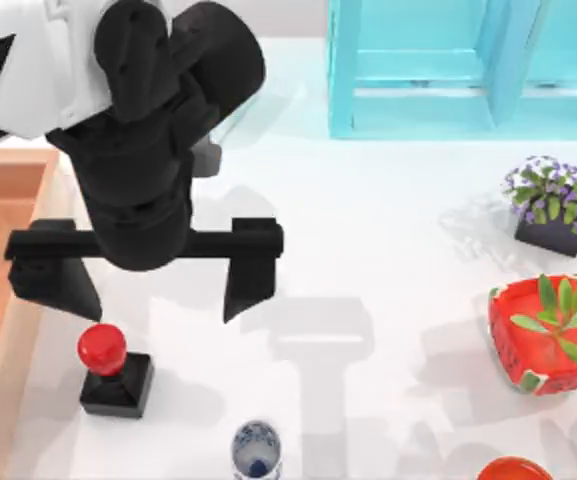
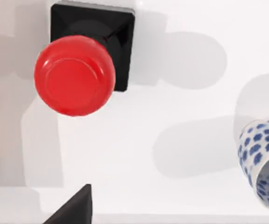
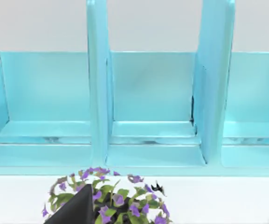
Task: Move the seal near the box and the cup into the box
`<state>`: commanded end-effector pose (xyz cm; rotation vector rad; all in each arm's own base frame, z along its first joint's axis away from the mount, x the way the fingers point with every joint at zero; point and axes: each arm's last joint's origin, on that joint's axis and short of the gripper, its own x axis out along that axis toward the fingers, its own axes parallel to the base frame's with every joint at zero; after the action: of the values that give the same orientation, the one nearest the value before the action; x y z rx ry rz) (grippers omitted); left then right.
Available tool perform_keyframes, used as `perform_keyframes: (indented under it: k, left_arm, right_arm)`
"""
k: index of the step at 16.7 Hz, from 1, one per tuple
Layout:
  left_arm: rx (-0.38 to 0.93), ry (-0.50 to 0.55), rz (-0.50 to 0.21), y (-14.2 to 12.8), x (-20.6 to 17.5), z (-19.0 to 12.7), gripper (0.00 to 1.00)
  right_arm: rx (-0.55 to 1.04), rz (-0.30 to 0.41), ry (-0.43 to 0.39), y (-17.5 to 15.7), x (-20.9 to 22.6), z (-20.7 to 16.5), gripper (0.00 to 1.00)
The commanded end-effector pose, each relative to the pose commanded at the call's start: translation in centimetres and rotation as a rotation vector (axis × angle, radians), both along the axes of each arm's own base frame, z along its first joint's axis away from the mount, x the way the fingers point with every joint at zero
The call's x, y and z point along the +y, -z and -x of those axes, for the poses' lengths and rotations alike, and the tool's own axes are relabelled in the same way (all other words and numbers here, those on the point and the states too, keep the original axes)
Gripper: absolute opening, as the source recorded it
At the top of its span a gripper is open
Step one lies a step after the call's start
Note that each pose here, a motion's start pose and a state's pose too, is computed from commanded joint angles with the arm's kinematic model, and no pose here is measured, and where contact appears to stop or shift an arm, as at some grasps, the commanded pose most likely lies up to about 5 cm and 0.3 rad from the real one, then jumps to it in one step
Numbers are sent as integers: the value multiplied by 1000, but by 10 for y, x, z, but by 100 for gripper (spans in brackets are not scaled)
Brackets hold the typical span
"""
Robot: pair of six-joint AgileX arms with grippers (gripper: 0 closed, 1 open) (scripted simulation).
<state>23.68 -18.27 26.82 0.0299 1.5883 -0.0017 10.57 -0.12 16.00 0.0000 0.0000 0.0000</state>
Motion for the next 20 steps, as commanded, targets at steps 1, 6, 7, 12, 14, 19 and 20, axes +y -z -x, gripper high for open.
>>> perform_keyframes:
  k: [1,6,7,12,14,19,20]
  left_arm:
    - [-2,-1,1,8,-16,9,100]
    - [-14,0,13,45,-74,58,100]
    - [-15,0,16,49,-78,63,100]
    - [-19,-3,22,48,-79,64,100]
    - [-16,-1,17,54,-79,64,100]
    - [-23,0,28,102,-83,63,100]
    - [-23,0,28,112,-82,63,100]
  right_arm:
    - [0,0,0,0,0,0,100]
    - [0,0,0,0,0,0,100]
    - [0,0,0,0,0,0,100]
    - [0,0,0,0,0,0,100]
    - [0,0,0,0,0,0,100]
    - [0,0,0,0,0,0,100]
    - [0,0,0,0,0,0,100]
